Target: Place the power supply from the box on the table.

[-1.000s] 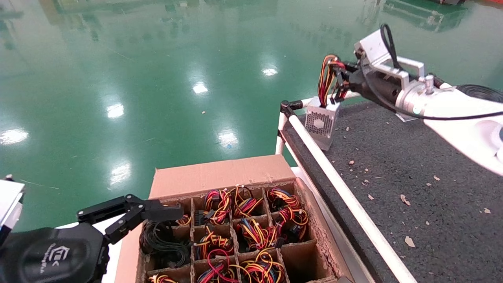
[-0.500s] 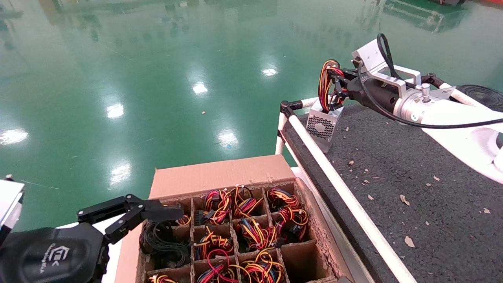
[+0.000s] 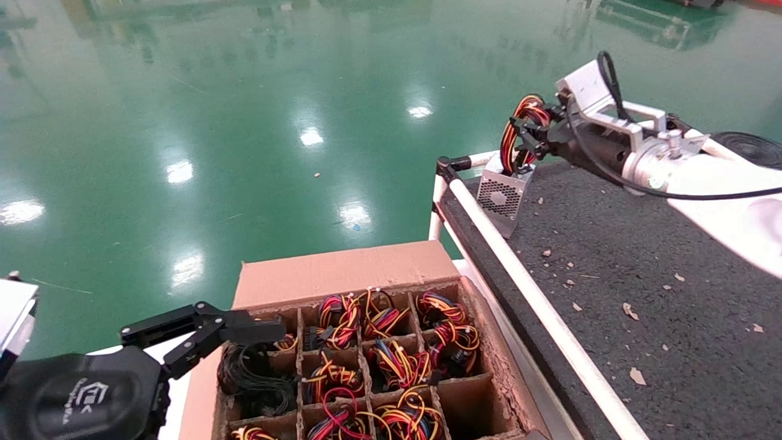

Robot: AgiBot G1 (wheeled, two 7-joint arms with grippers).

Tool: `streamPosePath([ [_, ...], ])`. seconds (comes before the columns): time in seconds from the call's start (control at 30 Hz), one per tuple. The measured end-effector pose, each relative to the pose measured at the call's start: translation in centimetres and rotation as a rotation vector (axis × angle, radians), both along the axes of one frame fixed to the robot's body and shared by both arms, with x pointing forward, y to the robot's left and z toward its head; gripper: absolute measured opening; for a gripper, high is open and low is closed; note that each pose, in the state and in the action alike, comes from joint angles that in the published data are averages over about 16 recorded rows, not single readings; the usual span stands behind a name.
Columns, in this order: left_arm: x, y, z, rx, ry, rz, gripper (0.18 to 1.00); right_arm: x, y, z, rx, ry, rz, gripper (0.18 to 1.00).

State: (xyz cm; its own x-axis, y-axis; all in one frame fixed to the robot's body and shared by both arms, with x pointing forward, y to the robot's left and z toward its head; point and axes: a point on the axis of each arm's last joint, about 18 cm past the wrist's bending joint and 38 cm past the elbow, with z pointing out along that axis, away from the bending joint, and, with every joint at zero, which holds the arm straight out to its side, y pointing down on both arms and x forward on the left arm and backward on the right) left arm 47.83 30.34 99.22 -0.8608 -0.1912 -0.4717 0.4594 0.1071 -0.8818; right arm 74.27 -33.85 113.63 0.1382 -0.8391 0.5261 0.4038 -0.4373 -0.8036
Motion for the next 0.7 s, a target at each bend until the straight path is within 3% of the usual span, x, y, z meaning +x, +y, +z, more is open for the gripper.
streamPosePath([
  [0.7, 0.0, 0.0, 0.0, 0.0, 0.0, 0.0, 1.0, -1.0, 0.2, 1.4, -0.006, 0.004, 0.043, 0.811],
])
